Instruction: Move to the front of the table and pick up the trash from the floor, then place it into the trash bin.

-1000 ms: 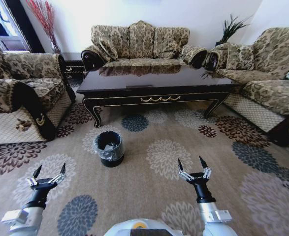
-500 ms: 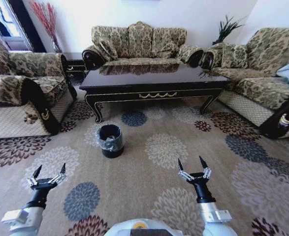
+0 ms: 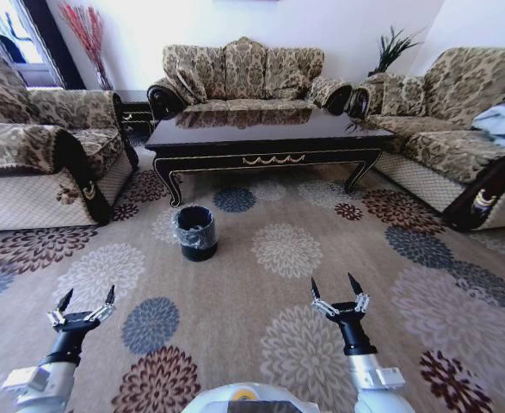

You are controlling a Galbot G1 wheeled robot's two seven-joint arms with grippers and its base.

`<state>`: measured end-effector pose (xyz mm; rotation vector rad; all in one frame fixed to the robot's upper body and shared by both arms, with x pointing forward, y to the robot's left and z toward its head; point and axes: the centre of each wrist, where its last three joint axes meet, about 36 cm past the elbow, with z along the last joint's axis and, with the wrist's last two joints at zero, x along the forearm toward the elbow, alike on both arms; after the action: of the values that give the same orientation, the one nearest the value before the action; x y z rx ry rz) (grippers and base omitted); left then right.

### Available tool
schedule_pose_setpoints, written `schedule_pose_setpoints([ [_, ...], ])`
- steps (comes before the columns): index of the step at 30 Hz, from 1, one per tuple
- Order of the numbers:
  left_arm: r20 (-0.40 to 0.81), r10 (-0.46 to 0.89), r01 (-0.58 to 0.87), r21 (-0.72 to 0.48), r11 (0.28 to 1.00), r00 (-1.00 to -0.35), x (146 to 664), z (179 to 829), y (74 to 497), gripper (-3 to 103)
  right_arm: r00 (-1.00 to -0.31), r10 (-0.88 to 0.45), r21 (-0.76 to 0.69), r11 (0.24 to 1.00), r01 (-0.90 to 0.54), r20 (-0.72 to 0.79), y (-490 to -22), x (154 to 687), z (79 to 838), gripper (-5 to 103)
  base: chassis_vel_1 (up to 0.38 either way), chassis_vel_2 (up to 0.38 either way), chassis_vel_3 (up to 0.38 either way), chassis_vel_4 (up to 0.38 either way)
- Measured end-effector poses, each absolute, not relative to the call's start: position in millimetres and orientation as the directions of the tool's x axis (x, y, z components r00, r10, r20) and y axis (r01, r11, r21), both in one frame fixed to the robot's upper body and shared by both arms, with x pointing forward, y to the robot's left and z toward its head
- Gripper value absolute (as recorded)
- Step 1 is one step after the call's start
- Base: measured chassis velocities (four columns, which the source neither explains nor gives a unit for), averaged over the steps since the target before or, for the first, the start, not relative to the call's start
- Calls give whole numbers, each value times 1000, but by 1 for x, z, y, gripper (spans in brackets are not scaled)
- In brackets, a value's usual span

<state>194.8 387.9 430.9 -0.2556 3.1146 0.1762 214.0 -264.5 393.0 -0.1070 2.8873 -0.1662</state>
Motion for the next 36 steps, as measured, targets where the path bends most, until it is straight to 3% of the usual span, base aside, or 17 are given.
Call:
schedule_pose_setpoints([
  [36,-21,-162,-163,111,980,-987,195,431,388,100,-967,-87,-122,991,-59,-240,-265,214,393,100,174,-176,-173,175],
])
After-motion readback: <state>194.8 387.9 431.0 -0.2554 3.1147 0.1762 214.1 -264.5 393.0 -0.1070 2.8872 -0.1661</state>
